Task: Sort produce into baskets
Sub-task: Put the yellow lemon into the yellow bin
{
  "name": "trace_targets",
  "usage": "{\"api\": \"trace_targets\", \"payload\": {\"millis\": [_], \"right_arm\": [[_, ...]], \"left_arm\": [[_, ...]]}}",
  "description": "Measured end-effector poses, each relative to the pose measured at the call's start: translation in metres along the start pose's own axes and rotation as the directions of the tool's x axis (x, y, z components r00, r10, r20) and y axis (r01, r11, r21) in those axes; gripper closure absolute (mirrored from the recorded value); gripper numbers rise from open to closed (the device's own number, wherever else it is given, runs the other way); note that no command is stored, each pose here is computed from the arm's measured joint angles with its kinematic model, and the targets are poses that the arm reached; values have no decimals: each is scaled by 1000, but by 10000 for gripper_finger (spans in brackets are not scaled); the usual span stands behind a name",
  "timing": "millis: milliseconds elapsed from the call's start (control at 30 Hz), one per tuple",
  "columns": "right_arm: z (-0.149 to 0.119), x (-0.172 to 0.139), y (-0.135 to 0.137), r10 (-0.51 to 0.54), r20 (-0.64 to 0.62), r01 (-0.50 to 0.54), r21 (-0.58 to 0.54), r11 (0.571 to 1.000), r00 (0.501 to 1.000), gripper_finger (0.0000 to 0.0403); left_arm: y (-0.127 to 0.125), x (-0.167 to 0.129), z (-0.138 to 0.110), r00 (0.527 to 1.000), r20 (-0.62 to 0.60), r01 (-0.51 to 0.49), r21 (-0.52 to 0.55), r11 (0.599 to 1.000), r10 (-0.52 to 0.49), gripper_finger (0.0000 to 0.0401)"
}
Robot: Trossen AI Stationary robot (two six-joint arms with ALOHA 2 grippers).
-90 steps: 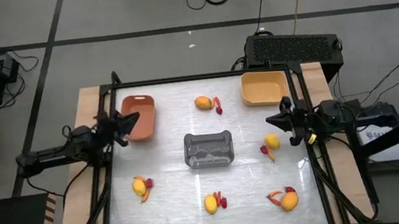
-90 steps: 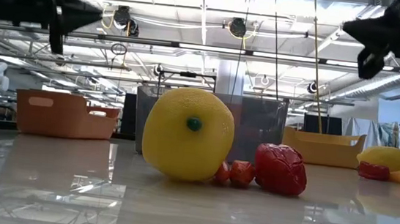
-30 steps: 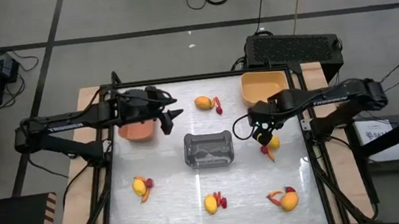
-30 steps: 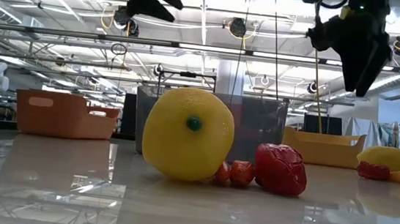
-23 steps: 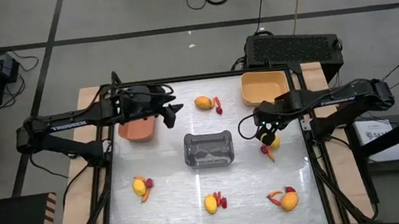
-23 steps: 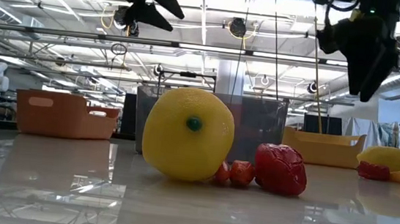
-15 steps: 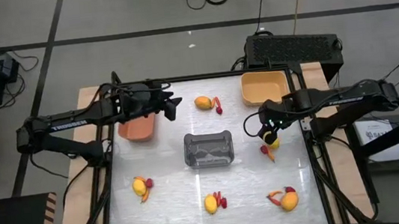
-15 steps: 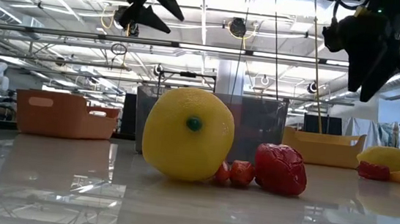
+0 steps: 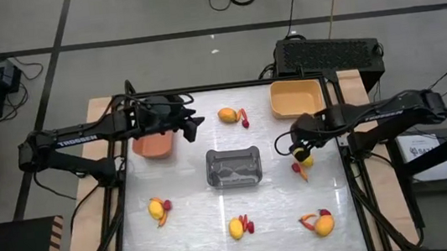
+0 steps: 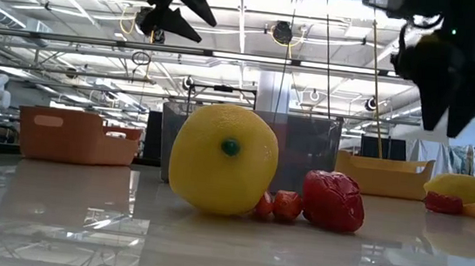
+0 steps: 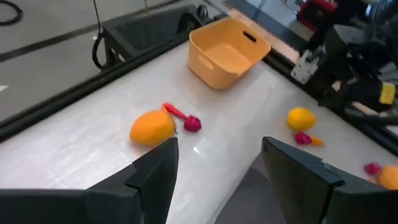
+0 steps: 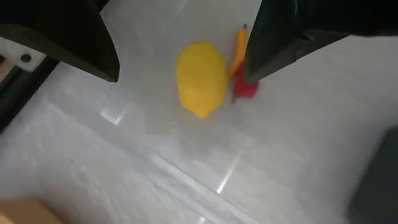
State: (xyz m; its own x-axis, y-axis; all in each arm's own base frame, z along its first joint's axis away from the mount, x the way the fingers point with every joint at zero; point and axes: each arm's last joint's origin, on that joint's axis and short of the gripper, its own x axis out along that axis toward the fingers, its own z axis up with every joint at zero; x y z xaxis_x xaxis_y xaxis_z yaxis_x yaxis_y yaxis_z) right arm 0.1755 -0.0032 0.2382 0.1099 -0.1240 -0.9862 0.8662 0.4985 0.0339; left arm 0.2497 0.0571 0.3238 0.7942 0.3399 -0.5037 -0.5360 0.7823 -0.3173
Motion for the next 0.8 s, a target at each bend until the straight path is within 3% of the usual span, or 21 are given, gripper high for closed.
{"api": "trace_targets", "payload": {"millis": [100, 800], "right_arm": [[-2, 11, -1, -30, -18, 30, 35, 999, 999, 69], [-16, 68, -7, 71, -32, -67, 106, 992, 997, 69]], "left_arm": [[-2, 0, -1, 1000, -6, 8, 26, 1000, -7, 163], [-2, -1, -3, 1000, -23, 16, 28, 999, -15, 163]]}}
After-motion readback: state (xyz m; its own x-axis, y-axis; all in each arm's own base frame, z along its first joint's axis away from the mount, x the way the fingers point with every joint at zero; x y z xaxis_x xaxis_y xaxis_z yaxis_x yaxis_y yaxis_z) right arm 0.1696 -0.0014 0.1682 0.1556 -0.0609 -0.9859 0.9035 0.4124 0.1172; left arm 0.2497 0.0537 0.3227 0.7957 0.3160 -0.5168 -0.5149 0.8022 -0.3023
